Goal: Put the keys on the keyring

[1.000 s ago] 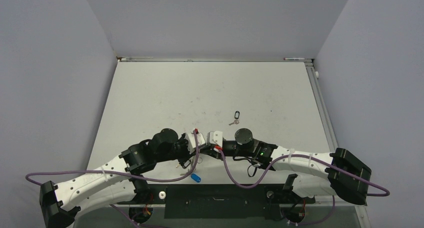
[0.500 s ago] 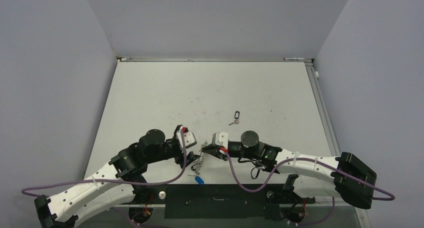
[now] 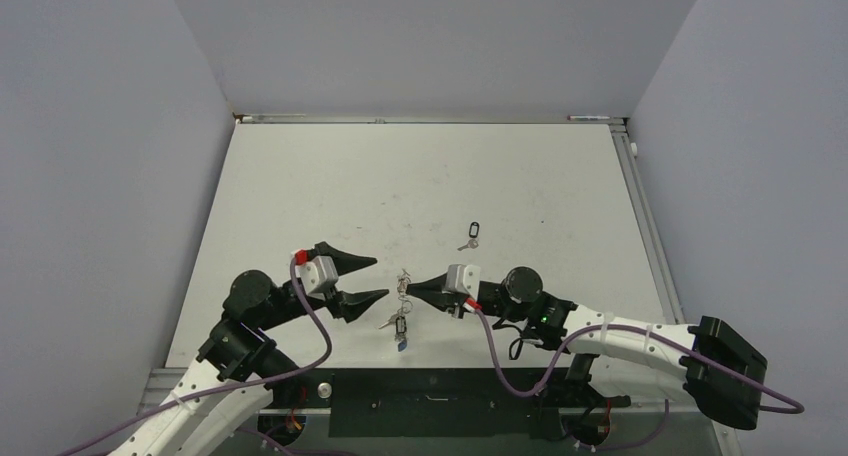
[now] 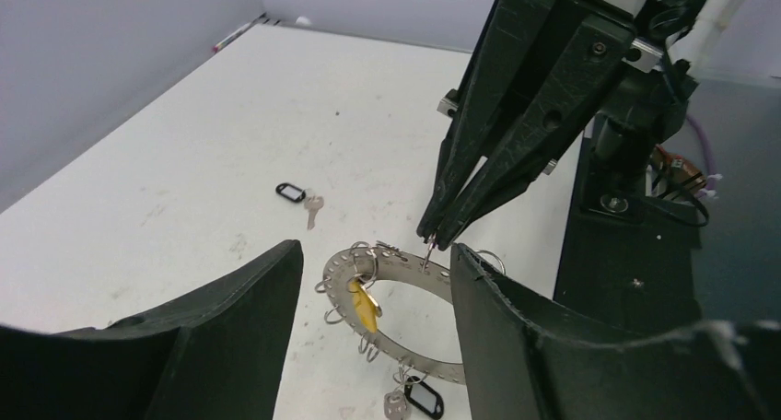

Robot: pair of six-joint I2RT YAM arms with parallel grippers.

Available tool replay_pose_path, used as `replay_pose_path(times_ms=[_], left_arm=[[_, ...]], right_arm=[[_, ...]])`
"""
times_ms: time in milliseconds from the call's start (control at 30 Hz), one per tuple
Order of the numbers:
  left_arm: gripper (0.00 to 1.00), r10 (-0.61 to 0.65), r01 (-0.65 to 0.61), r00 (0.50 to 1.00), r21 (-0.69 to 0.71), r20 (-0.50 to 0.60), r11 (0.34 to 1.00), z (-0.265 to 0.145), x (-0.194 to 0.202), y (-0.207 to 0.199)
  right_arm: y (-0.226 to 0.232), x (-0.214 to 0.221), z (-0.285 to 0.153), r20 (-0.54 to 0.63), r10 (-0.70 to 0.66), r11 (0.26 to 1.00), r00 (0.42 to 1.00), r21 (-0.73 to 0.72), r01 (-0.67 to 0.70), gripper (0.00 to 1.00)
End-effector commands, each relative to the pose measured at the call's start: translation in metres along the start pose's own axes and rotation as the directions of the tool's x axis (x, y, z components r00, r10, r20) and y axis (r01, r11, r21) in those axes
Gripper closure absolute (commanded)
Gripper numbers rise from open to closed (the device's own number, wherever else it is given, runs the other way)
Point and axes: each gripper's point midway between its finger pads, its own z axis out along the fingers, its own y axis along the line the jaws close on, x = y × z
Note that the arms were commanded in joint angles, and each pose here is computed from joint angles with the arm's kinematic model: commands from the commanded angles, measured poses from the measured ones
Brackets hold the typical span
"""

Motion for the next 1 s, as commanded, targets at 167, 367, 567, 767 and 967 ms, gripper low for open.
replay_pose_path(times_ms=[167,367,567,767,967], left_arm=[[0.52,0.016,-0.07,0.972,0.225,0.233,0.972,-0.009,-0.049,-0.041],[0.58,0.011,-0.081,0.967,0.263,0.255,0.961,-0.012,-0.052,-0.049],[0.6,0.005,-0.079,0.96,0.255,0.279,0.964,-0.012,-0.059,-0.048],[0.6,-0.03,-0.057,0.947,0.258,0.32,0.964,-0.009,-0.073,-0.046],[0.03,-0.014,-0.042,0.928,0.141,0.373,0.989,-0.004,-0.092,-0.024]], right_arm=[[-0.009,-0.089,-0.017,0.344,-0.064,0.996,0.937,0.073,0.041,0.95],[-0.011,-0.113,-0.027,0.457,-0.022,0.996,0.889,0.087,-0.02,0.95],[-0.012,-0.128,-0.033,0.533,0.024,0.995,0.846,0.073,-0.074,0.95],[-0.013,-0.133,-0.036,0.578,0.05,0.991,0.814,0.07,-0.111,0.95],[-0.016,-0.131,-0.037,0.591,0.018,0.99,0.806,0.1,-0.096,0.95]])
